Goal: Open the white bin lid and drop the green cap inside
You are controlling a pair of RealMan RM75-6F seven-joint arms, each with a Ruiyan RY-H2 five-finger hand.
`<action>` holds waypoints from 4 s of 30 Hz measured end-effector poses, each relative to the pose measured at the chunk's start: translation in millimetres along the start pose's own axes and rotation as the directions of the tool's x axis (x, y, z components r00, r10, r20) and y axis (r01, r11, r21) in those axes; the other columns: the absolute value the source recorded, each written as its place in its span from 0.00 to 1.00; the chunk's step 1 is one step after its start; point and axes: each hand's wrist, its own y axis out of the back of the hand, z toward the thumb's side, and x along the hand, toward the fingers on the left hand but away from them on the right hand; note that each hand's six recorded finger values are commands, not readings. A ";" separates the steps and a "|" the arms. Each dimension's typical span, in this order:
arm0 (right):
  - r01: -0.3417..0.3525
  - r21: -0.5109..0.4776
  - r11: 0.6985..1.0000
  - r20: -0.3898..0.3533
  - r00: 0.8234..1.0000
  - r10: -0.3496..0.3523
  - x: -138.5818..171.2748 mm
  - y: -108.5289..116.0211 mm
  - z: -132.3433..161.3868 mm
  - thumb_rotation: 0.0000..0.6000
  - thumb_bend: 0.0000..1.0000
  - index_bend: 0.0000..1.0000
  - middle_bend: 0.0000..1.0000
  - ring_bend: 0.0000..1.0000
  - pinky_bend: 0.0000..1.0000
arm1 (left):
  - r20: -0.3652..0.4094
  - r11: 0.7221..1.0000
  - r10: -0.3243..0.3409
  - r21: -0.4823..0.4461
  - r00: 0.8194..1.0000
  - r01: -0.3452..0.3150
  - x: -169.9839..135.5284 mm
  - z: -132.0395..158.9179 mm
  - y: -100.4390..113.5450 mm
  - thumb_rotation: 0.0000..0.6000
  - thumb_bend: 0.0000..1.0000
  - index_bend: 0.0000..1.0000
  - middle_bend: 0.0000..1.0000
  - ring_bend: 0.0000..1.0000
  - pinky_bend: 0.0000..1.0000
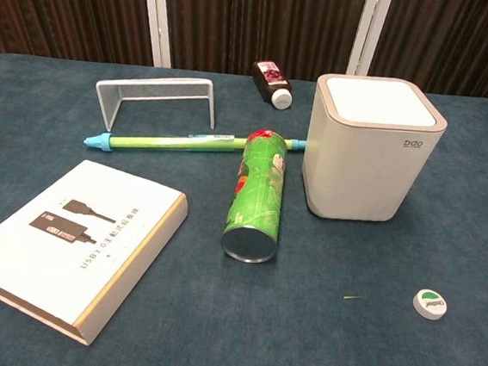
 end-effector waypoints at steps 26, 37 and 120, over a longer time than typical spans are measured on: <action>-0.032 -0.048 0.998 0.003 0.999 0.032 2.0 0.6 1.1 1.00 0.58 0.26 0.77 0.85 0.74 | 0.025 1.000 0.012 0.001 1.000 -0.012 -1.2 3.4 2.3 1.00 0.38 0.51 0.51 0.44 0.61; -0.225 0.026 0.974 -0.282 0.933 0.223 -27.0 34.6 45.5 1.00 0.62 0.30 0.81 0.88 0.77 | 0.012 0.999 0.039 -0.020 0.999 -0.039 -3.4 -2.6 11.3 1.00 0.38 0.51 0.51 0.44 0.61; 0.005 0.012 1.000 -0.320 0.947 -0.001 -70.8 49.3 113.6 1.00 0.24 0.23 0.46 0.44 0.67 | -0.001 1.000 0.013 0.001 1.000 -0.013 -2.5 -2.9 6.8 1.00 0.38 0.51 0.51 0.44 0.61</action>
